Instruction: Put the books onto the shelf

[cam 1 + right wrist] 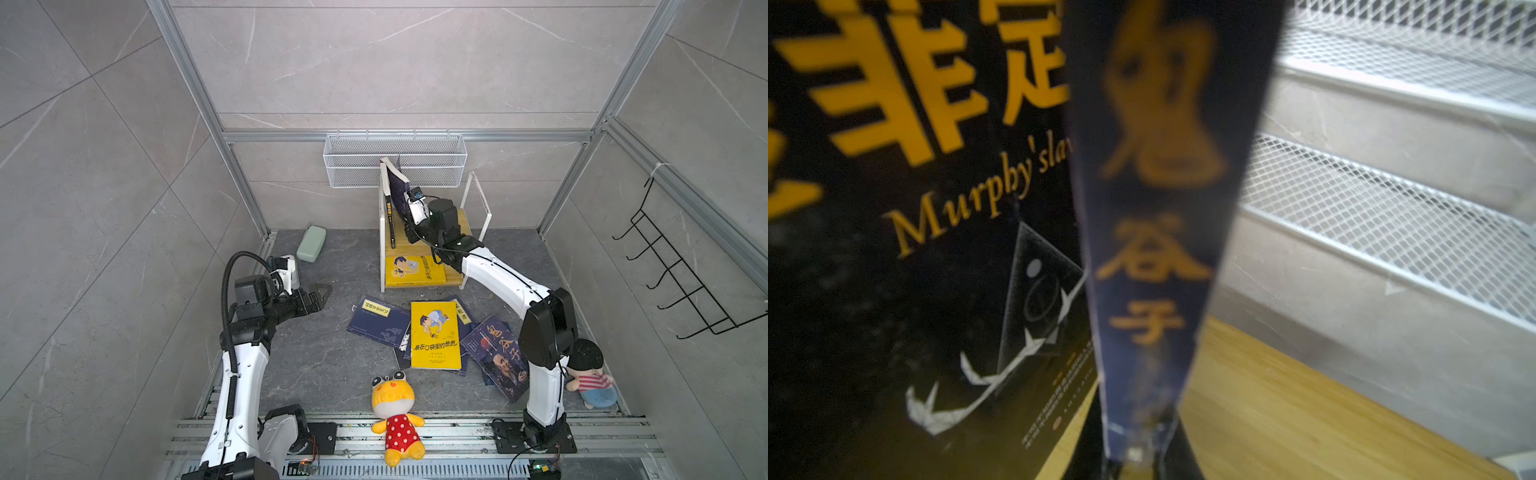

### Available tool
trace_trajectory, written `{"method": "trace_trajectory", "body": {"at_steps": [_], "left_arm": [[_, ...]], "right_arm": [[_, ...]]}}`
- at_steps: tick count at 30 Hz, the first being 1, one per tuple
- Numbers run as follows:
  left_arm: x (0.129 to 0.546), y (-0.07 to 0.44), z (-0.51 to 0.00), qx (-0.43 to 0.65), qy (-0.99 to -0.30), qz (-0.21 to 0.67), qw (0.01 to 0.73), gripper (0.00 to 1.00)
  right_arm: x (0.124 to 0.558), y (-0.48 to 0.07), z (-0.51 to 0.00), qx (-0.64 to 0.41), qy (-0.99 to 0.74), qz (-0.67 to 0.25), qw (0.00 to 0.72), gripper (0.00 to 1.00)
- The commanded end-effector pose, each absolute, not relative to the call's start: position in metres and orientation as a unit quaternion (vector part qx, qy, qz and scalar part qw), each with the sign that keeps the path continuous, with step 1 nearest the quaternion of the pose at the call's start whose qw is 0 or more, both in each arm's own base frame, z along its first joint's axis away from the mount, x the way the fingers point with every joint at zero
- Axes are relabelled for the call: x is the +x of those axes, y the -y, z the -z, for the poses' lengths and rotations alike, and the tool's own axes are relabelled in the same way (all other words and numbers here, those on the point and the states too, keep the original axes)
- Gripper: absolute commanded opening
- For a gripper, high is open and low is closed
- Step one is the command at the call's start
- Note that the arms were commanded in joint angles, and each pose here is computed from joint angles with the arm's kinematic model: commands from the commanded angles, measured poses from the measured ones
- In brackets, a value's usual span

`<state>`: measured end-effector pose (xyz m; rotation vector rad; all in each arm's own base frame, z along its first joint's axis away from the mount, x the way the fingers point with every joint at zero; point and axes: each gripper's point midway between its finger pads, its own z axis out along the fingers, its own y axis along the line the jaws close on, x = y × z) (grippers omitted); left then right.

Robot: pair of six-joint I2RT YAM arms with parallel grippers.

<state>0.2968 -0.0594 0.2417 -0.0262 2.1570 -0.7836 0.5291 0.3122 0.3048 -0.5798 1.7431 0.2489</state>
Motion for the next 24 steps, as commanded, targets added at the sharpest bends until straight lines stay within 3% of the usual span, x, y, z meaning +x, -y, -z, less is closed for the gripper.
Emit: {"method": "trace_trajectory", "body": {"at_steps": [1,13,24], "left_arm": [[0.298,0.062,-0.248,-0.002,-0.848,0.32,0.423,1.0],[0.295,0.064,-0.251,0.002,-0.845,0.324,0.426,1.0],[0.295,0.065,-0.251,0.004,-0.843,0.326,0.427,1.0]], "right_arm": [[0.509,-0.316,-0.339,-0.25,-0.728,-0.115,0.628,0.05],[0.478,-0.341,-0.35,-0.266,-0.717,-0.121,0.633,0.07],[0.457,-0.341,-0.35,-0.304,-0.717,-0.097,0.62,0.42]]}}
